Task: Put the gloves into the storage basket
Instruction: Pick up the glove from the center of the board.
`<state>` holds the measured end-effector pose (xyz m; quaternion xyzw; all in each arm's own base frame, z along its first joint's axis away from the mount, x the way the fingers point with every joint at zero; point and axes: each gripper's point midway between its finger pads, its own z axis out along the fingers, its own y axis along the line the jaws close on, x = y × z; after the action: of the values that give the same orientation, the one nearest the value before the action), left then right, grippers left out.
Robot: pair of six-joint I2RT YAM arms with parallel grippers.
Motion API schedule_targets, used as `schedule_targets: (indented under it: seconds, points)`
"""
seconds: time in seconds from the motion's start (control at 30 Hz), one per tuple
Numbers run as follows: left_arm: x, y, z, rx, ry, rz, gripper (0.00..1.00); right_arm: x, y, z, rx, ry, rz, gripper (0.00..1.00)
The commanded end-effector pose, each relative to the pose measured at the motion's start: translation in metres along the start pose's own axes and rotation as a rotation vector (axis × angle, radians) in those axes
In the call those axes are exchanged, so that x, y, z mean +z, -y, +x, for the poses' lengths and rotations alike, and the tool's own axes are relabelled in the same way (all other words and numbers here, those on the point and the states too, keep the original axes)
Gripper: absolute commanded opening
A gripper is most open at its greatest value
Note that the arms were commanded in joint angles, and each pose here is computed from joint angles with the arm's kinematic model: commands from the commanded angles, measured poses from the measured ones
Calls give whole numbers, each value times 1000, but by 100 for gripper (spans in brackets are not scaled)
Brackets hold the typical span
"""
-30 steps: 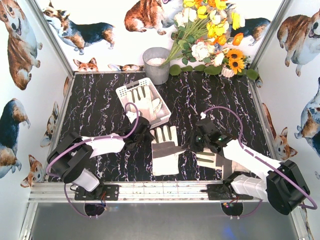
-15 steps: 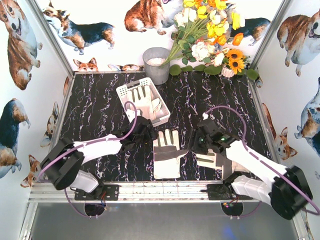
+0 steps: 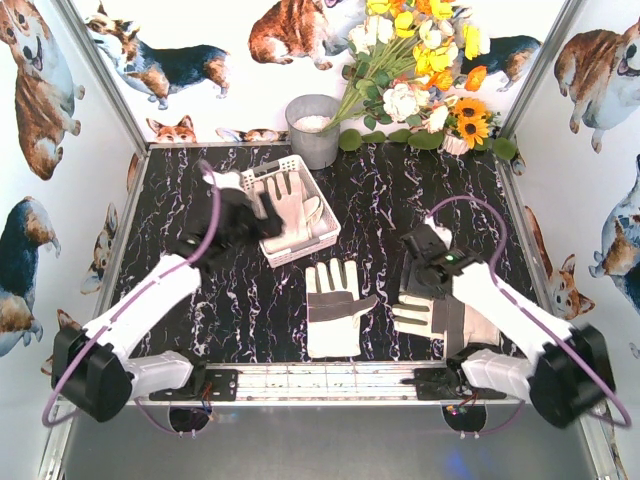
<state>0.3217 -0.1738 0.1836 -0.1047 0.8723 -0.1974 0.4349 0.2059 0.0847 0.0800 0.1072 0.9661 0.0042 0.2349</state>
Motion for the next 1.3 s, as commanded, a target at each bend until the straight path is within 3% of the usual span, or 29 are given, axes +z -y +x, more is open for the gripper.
schedule_targets:
  seconds: [0.0,0.13,0.27,0.67,0.83,0.87,0.97,1.13,1.27]
  points:
    - [-16,-58,-33,125,3,-153,94,7,5,-1,-4,-61,92,50]
    - [-25,-116,-64,177,74,-341,95,20,-9,8,8,-129,60,47]
    - [-33,-143,-70,199,104,-426,95,24,-19,3,34,-126,38,45]
    - [-37,-155,-66,213,136,-461,95,49,-30,2,22,-159,44,34]
    - [-37,-156,-67,218,137,-466,95,55,-32,10,28,-187,37,21]
    - [-37,-155,-67,220,139,-459,95,55,-32,10,27,-188,31,12]
    - [-35,-145,-66,233,138,-399,94,44,-35,1,32,-156,12,0]
    - [-32,-96,-60,253,164,-199,92,7,-38,-32,62,-30,-38,0]
    - [-28,-31,-36,254,171,7,92,-27,-42,-61,114,103,-97,0]
